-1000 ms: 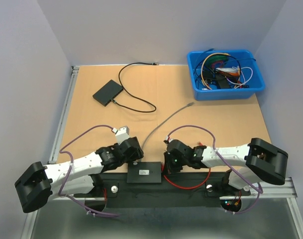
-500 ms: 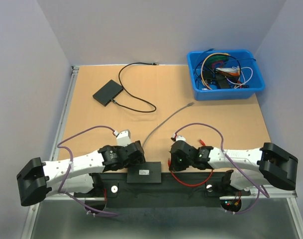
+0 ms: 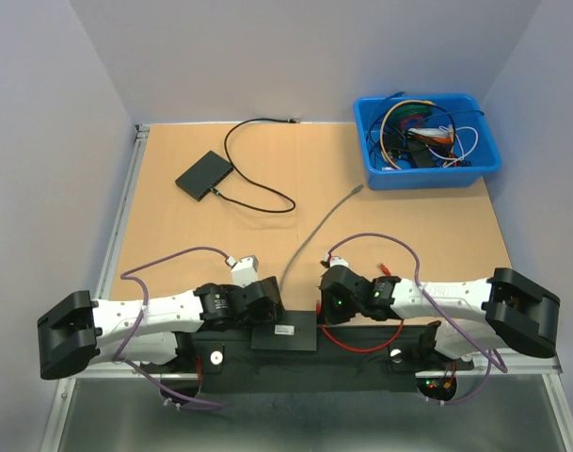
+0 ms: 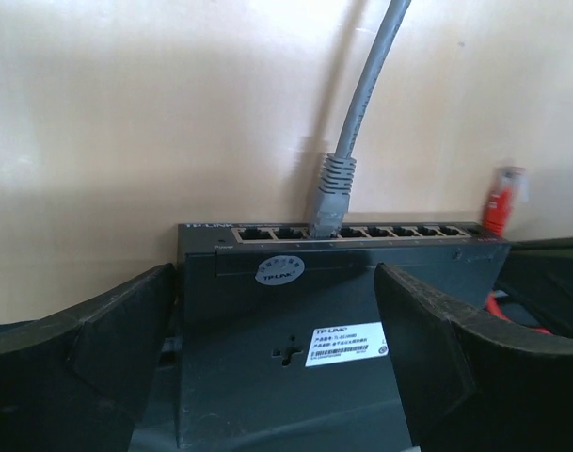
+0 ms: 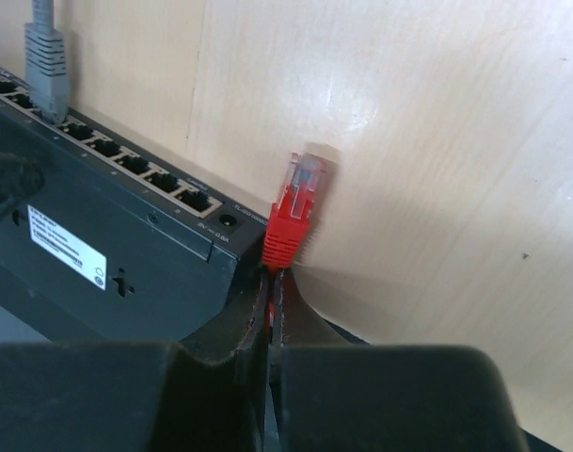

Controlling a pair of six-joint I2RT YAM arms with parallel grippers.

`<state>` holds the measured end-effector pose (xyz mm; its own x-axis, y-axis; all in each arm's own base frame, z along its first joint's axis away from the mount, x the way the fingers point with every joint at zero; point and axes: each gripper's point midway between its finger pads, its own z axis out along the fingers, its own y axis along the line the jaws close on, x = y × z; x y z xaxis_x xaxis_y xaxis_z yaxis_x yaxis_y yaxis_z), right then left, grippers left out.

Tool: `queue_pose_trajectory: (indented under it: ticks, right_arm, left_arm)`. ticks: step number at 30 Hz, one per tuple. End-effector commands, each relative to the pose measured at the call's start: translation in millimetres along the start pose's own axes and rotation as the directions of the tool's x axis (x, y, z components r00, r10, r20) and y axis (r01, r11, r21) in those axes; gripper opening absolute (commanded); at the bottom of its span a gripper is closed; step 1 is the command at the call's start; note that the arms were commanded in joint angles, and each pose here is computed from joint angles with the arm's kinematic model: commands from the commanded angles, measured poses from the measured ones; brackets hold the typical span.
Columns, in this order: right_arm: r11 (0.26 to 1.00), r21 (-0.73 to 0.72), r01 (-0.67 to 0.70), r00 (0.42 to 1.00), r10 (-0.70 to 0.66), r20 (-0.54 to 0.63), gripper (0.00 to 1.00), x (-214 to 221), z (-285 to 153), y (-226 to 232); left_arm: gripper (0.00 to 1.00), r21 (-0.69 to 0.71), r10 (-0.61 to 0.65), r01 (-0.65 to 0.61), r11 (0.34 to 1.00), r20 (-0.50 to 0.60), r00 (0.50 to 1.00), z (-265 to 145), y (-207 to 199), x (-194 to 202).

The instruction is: Insert the plug into the switch port

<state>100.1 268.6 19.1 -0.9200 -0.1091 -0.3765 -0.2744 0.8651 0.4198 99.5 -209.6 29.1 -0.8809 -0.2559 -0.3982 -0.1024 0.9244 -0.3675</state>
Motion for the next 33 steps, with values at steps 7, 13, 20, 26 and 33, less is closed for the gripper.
queue_pose_trajectory:
  ticks: [7, 13, 20, 26, 33]
  right_arm:
    - [0.994, -0.101, 0.05, 0.997, -0.056, -0.06, 0.0, 3.8, 23.2, 51.6]
    - [0.996, -0.078, 0.034, 0.999, -0.035, -0.007, 0.0, -10.6, 27.4, 56.0]
    - [1.0, -0.023, 0.007, 1.0, -0.006, 0.006, 0.01, -14.7, 41.4, 51.3]
    - [1.0, -0.021, 0.02, 1.0, -0.019, 0.024, 0.0, -23.9, 49.3, 60.0]
    - [0.998, 0.0, 0.06, 0.99, -0.06, 0.127, 0.01, -56.7, 53.5, 73.8]
  left_arm:
    - [0.99, 0.159, 0.028, -0.031, 0.987, 0.019, 0.999, 5.1, -42.7, -2.5]
    - [0.99, 0.171, 0.106, -0.122, 0.978, 0.098, 0.989, 19.1, -82.1, -43.7]
    - [0.99, 0.18, 0.218, -0.24, 0.954, 0.135, 0.967, 68.0, -111.9, -90.6]
    - [0.98, 0.279, 0.295, -0.327, 0.903, 0.151, 0.944, 95.1, -174.0, -114.3]
    - [0.98, 0.351, 0.348, -0.402, 0.846, 0.208, 0.914, 109.1, -227.3, -172.8]
